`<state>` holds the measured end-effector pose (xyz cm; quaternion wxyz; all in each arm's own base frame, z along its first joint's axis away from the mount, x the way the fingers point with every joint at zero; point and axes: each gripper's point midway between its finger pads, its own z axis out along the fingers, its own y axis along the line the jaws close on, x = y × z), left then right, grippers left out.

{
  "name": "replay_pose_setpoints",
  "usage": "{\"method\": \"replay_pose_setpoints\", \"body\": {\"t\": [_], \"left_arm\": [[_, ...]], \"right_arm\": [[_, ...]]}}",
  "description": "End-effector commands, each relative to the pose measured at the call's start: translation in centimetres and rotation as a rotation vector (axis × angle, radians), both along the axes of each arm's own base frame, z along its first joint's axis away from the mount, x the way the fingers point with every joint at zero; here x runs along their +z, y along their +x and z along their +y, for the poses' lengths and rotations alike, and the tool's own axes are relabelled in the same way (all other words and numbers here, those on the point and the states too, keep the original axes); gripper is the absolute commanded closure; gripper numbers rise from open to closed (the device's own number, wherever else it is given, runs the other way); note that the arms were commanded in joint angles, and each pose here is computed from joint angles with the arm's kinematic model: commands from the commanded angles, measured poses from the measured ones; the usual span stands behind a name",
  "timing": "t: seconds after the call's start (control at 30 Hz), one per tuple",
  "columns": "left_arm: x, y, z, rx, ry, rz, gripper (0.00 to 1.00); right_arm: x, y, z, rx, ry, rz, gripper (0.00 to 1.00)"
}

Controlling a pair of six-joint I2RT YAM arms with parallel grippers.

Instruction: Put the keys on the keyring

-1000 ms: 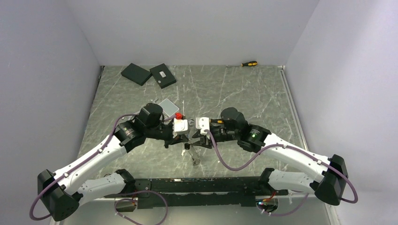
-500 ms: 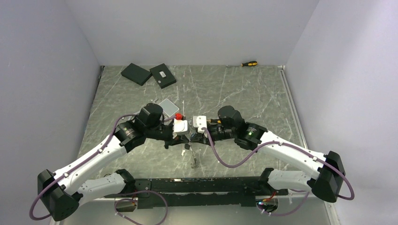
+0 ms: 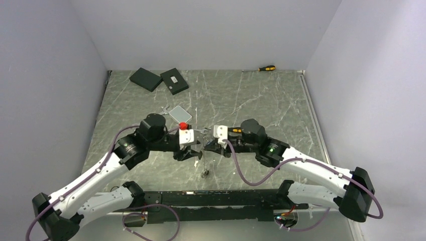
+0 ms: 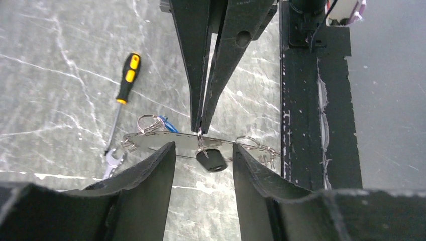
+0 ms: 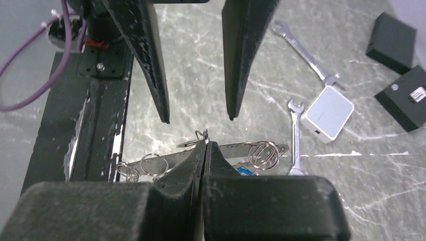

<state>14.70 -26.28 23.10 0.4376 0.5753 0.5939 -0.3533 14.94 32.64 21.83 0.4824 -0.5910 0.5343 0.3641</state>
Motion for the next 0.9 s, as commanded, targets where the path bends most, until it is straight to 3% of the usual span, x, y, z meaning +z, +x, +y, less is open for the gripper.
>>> {"method": "replay_pose_setpoints", "body": {"t": [0.0,0.27,0.5,0.87], "left_arm": [[2.9,0.7,0.2,0.051,-0.097,-0.093,0.49],[5.0,1.3,1.0,0.116,-0.189,-0.178,0.49],[5.7,1.7,0.5,0.121,-0.232,-0.16,0.52],[7.2,1.1,-0.7,0.071,-0.342,-0.135,0.56]], "right_arm": [[6.4,0.7,0.5,-0.048,0.27,-0.113,1.0],[10.1,0.1,-1.9,-0.097,0.506,-0.174,1.0],[12.4,-1.5,-2.6,-0.047,0.672,-0.142,1.0],[13.1,-2.1,-2.2,0.001,0.72,-0.125,1.0]]}}
